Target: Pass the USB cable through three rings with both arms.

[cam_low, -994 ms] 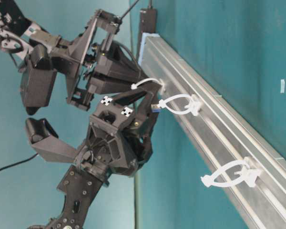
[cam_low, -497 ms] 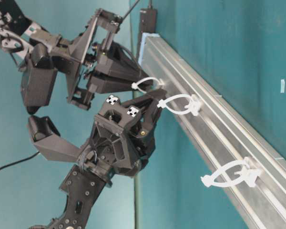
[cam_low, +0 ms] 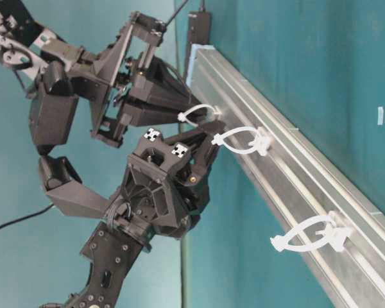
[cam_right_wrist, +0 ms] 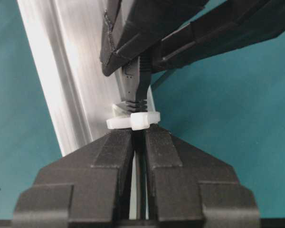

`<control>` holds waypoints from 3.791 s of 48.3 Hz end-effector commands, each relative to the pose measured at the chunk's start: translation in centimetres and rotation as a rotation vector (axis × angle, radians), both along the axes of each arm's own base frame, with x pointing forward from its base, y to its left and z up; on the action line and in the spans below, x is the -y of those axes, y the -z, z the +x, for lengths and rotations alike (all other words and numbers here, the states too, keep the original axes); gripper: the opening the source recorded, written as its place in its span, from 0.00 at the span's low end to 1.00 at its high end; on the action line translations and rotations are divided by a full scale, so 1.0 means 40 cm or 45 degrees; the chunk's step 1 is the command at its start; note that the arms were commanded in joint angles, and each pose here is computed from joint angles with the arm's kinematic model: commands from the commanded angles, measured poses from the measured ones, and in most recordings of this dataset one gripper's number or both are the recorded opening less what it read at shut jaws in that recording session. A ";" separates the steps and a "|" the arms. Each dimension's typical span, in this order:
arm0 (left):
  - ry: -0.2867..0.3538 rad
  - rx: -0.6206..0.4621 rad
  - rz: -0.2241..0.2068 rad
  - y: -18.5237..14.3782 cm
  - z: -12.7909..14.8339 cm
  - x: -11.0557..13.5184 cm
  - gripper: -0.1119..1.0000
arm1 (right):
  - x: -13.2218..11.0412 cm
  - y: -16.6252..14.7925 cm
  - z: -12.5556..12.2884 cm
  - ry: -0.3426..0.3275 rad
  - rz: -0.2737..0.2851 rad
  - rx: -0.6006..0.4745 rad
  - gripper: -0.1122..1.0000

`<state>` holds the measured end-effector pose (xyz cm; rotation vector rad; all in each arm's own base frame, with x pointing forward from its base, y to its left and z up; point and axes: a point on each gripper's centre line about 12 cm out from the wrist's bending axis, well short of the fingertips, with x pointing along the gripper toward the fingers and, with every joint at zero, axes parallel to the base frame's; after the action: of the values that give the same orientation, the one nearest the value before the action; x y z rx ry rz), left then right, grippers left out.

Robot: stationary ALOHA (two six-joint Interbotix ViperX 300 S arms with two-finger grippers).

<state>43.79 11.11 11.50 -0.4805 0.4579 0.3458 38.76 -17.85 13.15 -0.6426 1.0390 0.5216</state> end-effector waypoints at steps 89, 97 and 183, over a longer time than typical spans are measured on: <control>-0.010 0.163 -0.144 -0.097 -0.036 0.076 0.18 | -0.112 -0.063 -0.025 0.327 -0.044 0.181 0.81; -0.012 0.145 -0.147 -0.091 -0.038 0.077 0.18 | -0.120 -0.050 -0.013 0.299 -0.054 0.168 0.80; -0.035 0.027 -0.209 -0.191 -0.237 0.124 0.95 | -0.148 -0.032 -0.003 0.013 -0.202 0.029 0.18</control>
<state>35.13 6.35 17.49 -0.6503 0.5063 0.3455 38.37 -12.50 14.33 -0.7492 1.0722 0.3963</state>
